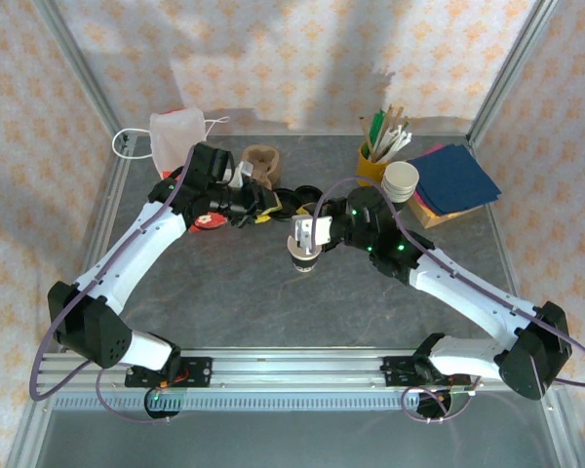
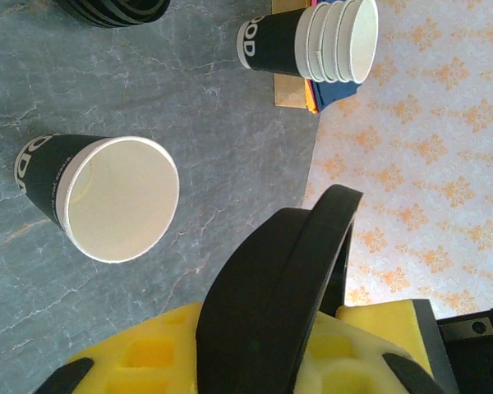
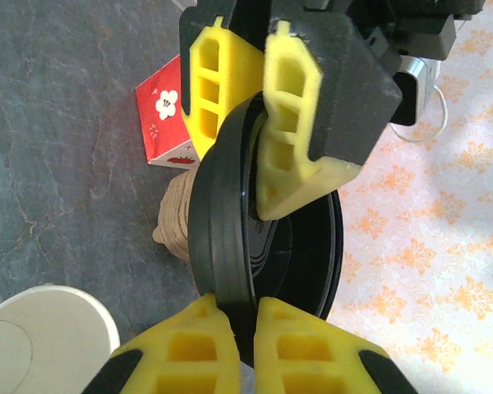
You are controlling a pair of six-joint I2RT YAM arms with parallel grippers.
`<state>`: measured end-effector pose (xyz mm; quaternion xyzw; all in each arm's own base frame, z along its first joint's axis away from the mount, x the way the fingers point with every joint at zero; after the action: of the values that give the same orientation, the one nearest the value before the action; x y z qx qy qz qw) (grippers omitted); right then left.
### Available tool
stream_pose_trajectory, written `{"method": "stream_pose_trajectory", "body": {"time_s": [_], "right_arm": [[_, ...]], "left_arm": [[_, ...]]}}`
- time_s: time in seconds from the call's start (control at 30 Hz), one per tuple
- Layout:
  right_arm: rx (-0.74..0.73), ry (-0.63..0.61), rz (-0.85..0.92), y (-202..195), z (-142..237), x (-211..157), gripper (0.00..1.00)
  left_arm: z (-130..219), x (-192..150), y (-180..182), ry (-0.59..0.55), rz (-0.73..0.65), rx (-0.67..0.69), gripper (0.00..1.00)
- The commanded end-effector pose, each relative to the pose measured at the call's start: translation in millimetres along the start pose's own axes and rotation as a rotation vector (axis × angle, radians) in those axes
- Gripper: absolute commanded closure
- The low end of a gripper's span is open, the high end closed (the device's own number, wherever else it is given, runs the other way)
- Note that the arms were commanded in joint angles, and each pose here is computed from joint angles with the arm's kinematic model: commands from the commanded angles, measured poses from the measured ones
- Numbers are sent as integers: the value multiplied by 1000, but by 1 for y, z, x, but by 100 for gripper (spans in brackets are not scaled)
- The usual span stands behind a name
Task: Pack the takeout coffee
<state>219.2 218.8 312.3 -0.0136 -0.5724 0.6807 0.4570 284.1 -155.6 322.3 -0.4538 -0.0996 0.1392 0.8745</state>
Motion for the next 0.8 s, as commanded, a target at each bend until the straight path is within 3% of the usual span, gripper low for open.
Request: {"method": "stream_pose_trajectory", "body": {"time_s": [0.0, 0.17, 0.43, 0.53, 0.63, 0.77], "right_arm": [[-32, -47, -54, -15, 6, 13, 100], [-23, -75, -147, -18, 16, 19, 100], [17, -118, -476, -19, 21, 24, 100], [21, -143, -690, -22, 24, 27, 100], [-20, -122, -1028, -36, 25, 24, 100], [96, -44, -1488, -45, 16, 1, 100]], "left_arm": [[7, -1, -6, -16, -26, -46, 64], [27, 8, -6, -112, -31, -66, 40], [79, 24, 10, -392, -38, -26, 28], [84, 25, 16, -447, -56, 10, 28], [82, 25, 21, -471, -74, 26, 28], [72, 24, 35, -462, -88, 33, 28]]}}
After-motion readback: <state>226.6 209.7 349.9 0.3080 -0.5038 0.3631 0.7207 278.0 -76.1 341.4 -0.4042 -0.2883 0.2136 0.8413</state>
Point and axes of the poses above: each hand's point on the last joint's axis, 136 mm out from that joint toward the fingers, its own z axis back along the fingers, its own y axis along the line the jaws close on, x = y × z, the point moved 10 cm from there along z, back along the fingers, and after that the axes turned 2 degrees about -z, right-handed, at the moved point
